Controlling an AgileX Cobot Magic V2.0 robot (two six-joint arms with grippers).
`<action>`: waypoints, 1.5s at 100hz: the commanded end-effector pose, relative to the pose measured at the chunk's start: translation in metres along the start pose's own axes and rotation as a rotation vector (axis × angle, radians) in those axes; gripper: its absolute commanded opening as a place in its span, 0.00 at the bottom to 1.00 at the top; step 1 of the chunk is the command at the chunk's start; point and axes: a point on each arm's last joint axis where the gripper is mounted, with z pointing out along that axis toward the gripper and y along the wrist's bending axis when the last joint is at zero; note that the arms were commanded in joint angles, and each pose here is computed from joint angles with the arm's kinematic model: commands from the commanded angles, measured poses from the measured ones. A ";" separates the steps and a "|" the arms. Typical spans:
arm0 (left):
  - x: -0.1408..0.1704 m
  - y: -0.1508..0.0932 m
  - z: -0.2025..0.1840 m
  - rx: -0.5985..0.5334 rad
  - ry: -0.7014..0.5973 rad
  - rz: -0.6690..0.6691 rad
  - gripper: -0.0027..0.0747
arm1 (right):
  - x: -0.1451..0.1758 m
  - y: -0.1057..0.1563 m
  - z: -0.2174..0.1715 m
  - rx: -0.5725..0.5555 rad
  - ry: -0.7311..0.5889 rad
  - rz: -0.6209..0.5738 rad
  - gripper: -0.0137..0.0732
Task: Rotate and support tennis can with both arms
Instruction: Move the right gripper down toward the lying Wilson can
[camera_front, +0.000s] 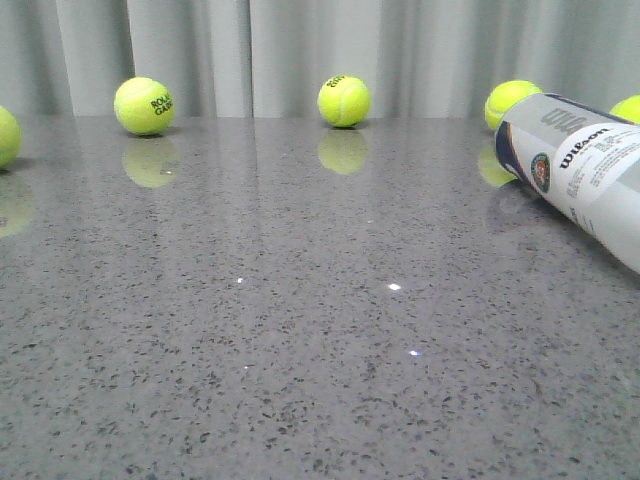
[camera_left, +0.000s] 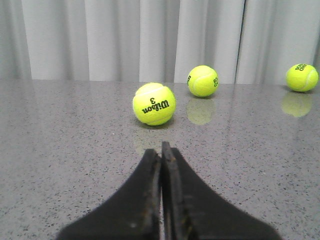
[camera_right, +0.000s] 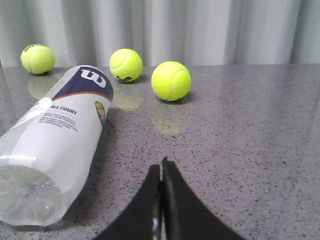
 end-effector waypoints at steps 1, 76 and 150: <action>0.006 0.000 -0.001 0.002 -0.073 -0.006 0.01 | -0.007 0.001 -0.002 -0.005 -0.090 -0.016 0.09; 0.006 0.000 -0.001 0.002 -0.073 -0.006 0.01 | -0.045 0.001 -0.009 0.017 -0.030 -0.013 0.09; 0.006 0.000 -0.001 0.002 -0.073 -0.006 0.01 | -0.129 0.005 0.069 0.062 0.593 -0.002 0.33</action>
